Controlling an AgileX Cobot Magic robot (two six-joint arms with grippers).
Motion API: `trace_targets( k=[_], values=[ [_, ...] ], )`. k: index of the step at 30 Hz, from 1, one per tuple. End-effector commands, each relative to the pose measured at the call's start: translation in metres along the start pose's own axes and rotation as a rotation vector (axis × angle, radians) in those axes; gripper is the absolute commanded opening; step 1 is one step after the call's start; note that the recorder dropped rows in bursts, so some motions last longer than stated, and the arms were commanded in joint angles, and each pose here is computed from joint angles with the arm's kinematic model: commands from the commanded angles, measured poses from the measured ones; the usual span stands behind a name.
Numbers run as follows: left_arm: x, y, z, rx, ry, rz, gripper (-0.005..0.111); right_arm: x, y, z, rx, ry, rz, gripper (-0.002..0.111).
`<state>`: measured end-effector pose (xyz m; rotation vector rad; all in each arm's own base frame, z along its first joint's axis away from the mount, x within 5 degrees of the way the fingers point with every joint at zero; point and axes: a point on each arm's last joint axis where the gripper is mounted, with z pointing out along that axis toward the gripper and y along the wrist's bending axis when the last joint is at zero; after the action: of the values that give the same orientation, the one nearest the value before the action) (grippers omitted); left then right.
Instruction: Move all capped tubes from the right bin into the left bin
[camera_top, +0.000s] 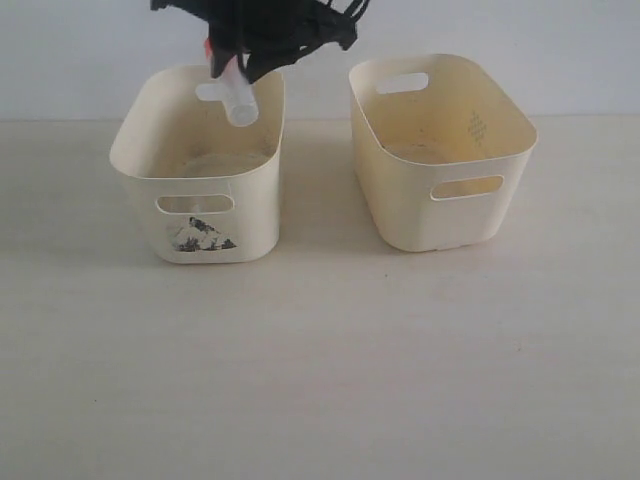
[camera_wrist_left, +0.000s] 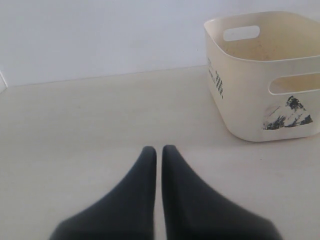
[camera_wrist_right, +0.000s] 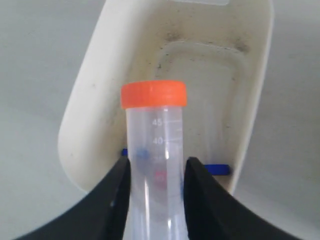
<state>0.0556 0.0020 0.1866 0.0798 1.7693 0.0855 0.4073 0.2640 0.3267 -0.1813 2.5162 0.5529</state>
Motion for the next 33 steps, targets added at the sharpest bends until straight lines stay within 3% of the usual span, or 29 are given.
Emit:
trace_targets(
  k=[1, 10, 22, 24, 30, 31, 33],
  values=[
    [-0.003, 0.000, 0.000, 0.001, -0.020, -0.018, 0.004, 0.006, 0.019, 0.017, -0.050, -0.039, -0.012, 0.000],
    [-0.003, 0.000, 0.000, 0.001, -0.020, -0.018, 0.004, 0.016, 0.020, 0.058, -0.051, -0.042, -0.018, 0.000],
    [-0.003, 0.000, 0.000, 0.001, -0.020, -0.018, 0.004, 0.009, 0.018, 0.076, -0.066, -0.161, -0.008, 0.003],
    [-0.003, 0.000, 0.000, 0.001, -0.020, -0.018, 0.004, 0.009, 0.017, 0.078, -0.064, -0.166, -0.013, 0.013],
    [-0.003, 0.000, 0.000, 0.001, -0.020, -0.018, 0.004, 0.007, 0.017, 0.079, -0.070, -0.186, -0.018, 0.075],
    [-0.003, 0.000, 0.000, 0.001, -0.020, -0.018, 0.004, 0.008, 0.017, 0.079, -0.068, -0.185, -0.017, 0.080],
    [-0.003, 0.000, 0.000, 0.001, -0.020, -0.018, 0.004, 0.009, 0.016, 0.079, -0.050, -0.164, -0.024, 0.078]
  ],
)
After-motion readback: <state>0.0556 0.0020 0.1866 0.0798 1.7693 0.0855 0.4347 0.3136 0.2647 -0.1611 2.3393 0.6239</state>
